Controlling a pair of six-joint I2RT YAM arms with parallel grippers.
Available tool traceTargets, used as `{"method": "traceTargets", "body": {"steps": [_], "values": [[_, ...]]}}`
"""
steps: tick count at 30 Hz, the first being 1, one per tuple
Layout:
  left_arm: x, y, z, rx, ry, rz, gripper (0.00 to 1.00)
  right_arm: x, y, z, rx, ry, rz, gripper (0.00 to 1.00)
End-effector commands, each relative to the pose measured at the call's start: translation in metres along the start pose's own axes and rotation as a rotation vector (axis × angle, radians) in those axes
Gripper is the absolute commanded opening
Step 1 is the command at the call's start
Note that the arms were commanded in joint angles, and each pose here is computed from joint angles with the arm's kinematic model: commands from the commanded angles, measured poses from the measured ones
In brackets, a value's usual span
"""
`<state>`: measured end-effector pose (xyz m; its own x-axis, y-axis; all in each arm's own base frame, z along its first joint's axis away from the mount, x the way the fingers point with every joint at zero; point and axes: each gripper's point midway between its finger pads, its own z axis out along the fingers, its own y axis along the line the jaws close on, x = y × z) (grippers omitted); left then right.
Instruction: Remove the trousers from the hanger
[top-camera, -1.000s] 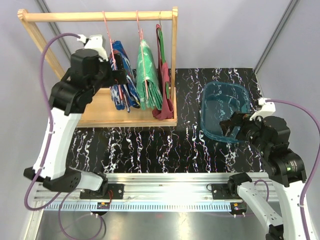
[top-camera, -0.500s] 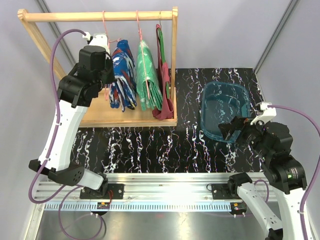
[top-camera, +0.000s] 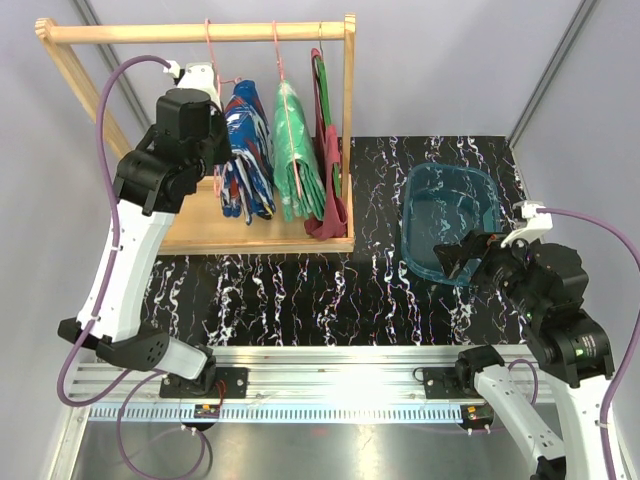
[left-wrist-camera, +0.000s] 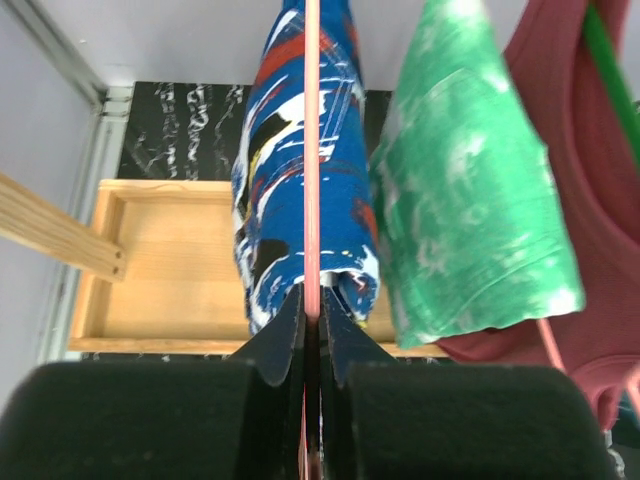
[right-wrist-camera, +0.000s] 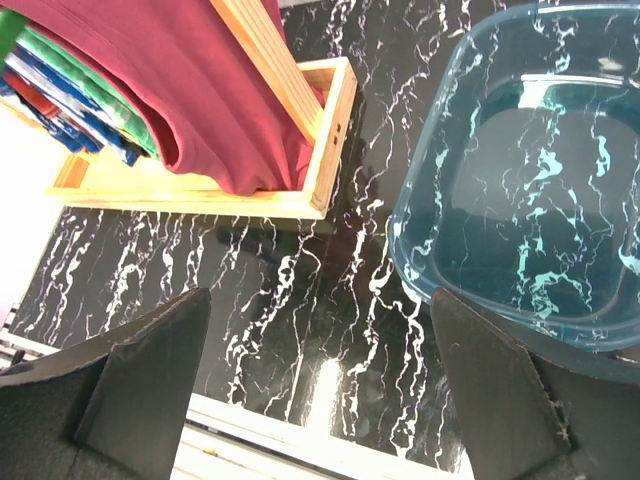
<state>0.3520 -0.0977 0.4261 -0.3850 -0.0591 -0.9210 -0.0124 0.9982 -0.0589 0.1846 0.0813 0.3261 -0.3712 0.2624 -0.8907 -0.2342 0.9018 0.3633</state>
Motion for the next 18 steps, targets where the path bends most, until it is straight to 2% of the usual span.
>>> {"method": "traceTargets", "body": {"steps": [1,8,11,18], "values": [[-0.067,-0.010,-0.032,0.101,-0.264,-0.137,0.00,-0.032,0.019,-0.007,-0.069,-0.088,-0.031,1.00],[-0.108,-0.007,-0.059,0.127,-0.413,-0.193,0.00,-0.043,0.027,-0.016,-0.101,-0.112,-0.053,0.99],[-0.118,-0.008,-0.063,0.139,-0.439,-0.208,0.00,-0.049,0.039,-0.017,-0.156,-0.109,-0.089,0.99],[-0.141,-0.011,-0.072,0.159,-0.504,-0.225,0.00,-0.077,0.046,-0.012,-0.152,-0.119,-0.118,0.99]]}}
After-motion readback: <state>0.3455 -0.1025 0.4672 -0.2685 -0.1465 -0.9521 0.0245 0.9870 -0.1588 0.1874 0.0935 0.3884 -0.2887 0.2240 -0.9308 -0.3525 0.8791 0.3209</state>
